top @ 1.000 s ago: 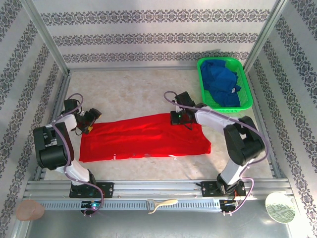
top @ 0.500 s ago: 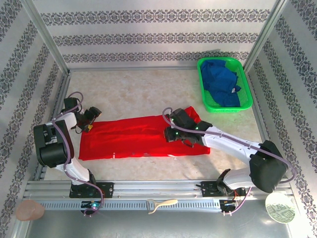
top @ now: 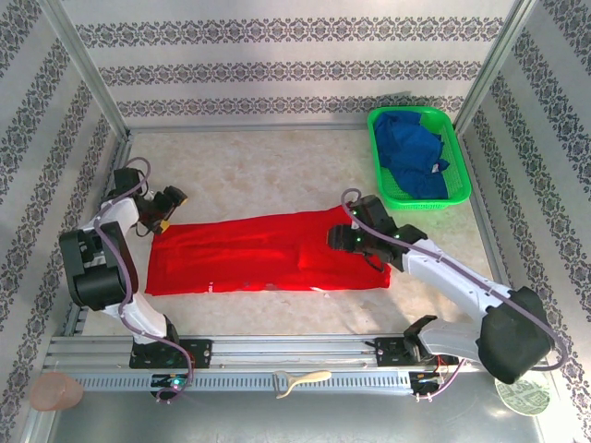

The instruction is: Fold the inside-out t-shirt

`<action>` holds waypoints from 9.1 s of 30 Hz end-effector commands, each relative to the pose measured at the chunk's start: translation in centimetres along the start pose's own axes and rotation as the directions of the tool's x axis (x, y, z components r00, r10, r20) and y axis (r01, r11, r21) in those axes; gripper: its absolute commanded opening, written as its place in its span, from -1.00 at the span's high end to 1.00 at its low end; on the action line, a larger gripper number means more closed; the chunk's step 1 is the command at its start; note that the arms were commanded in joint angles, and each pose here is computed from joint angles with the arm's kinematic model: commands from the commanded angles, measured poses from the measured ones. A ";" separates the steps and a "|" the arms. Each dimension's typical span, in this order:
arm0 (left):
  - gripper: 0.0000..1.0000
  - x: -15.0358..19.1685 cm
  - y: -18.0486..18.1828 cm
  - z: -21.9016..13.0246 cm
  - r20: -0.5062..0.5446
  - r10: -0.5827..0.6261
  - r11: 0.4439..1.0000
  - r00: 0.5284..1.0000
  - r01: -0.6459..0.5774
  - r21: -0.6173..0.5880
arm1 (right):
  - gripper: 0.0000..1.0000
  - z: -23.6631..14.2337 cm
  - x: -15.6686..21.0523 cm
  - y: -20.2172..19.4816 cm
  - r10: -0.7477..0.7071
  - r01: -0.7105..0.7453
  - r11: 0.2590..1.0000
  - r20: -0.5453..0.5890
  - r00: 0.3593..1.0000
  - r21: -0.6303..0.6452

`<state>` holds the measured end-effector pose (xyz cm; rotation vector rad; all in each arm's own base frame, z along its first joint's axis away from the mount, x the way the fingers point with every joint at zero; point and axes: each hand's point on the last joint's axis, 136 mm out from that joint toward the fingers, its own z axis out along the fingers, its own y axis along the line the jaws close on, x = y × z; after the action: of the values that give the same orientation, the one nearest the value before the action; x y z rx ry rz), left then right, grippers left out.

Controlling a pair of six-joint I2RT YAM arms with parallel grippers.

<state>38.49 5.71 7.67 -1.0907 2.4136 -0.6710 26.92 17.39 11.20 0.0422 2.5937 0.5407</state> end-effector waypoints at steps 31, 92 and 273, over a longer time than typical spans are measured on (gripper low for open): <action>-0.83 3.1 -1.2 -3.8 0.002 0.044 0.997 0.999 -0.044 0.063 | 0.22 3.5 6.4 -6.2 0.088 -0.063 0.989 -0.191 0.978 0.133; -0.86 2.6 -1.1 -2.5 -0.005 0.028 0.997 1.000 -0.027 0.073 | 0.90 -3.1 12.8 -7.7 0.238 -0.210 0.965 -0.187 0.953 0.159; -0.99 1.8 -5.7 -0.2 -0.061 0.215 0.975 0.975 -0.212 0.062 | 1.00 -1.8 -0.9 19.3 -0.024 0.021 0.991 -0.026 0.999 -0.130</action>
<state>40.64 0.26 11.16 -0.7759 2.4851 -0.7137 24.40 31.70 18.65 -0.0966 2.6422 0.6571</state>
